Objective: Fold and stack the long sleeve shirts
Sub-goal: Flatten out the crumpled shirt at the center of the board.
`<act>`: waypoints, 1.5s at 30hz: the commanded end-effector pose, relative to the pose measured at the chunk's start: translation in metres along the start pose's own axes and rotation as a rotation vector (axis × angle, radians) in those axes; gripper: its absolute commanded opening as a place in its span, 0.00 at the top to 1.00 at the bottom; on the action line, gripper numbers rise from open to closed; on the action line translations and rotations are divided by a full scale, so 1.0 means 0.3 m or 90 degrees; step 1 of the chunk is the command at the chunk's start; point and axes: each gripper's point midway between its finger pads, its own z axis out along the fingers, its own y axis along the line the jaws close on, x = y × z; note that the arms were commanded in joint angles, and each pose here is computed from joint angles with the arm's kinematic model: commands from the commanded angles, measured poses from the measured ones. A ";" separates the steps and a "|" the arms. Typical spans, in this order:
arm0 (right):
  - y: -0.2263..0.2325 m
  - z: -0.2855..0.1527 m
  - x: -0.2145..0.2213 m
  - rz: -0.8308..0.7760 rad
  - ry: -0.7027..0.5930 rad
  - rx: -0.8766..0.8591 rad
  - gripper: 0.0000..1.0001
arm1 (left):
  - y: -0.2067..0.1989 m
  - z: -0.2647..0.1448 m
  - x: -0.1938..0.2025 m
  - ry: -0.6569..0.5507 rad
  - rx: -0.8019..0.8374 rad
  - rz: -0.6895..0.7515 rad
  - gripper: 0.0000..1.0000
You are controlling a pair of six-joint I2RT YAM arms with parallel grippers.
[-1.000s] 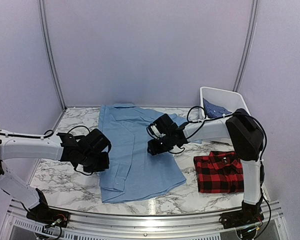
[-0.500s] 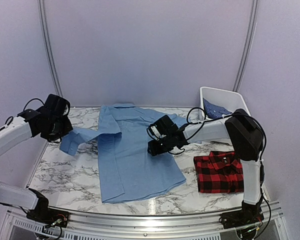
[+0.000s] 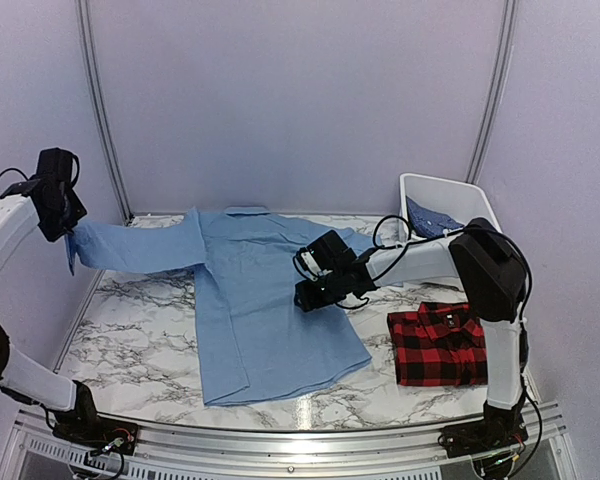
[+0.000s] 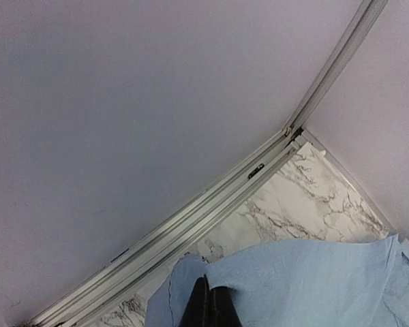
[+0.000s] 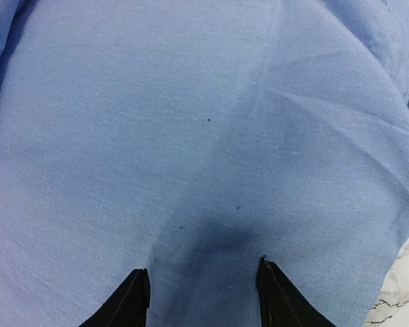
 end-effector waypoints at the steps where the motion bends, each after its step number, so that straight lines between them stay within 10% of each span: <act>1: 0.001 0.049 0.092 -0.007 0.053 -0.002 0.47 | 0.013 -0.020 -0.148 -0.045 -0.015 0.009 1.00; 45: 0.081 0.017 0.032 -0.033 0.036 -0.005 0.46 | -0.066 0.097 -0.381 -0.124 -0.080 0.098 1.00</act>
